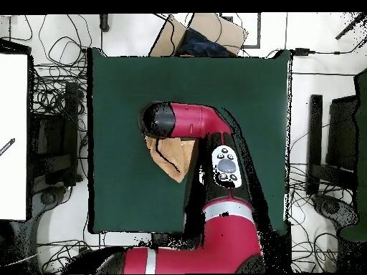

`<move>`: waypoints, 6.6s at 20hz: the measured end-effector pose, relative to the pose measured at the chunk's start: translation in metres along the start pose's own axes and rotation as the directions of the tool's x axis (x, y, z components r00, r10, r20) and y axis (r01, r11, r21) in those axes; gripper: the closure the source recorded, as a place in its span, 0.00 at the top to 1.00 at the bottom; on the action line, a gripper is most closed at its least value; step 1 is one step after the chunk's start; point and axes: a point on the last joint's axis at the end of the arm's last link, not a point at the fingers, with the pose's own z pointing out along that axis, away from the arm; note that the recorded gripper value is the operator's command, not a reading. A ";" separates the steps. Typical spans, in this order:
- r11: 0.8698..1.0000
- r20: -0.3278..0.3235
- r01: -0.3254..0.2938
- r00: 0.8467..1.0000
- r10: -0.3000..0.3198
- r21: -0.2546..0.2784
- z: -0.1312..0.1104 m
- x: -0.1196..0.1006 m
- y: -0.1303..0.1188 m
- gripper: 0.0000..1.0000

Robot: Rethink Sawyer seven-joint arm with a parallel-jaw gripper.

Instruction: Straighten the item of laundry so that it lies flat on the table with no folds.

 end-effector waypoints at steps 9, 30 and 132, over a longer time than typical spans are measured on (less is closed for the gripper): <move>1.000 -0.015 0.020 1.000 -0.020 -0.004 -0.024 0.022 0.016 1.00; 1.000 -0.088 0.001 0.996 -0.003 -0.025 0.034 0.040 0.011 0.00; 0.999 -0.085 0.020 0.996 -0.022 -0.028 0.006 0.086 0.034 0.00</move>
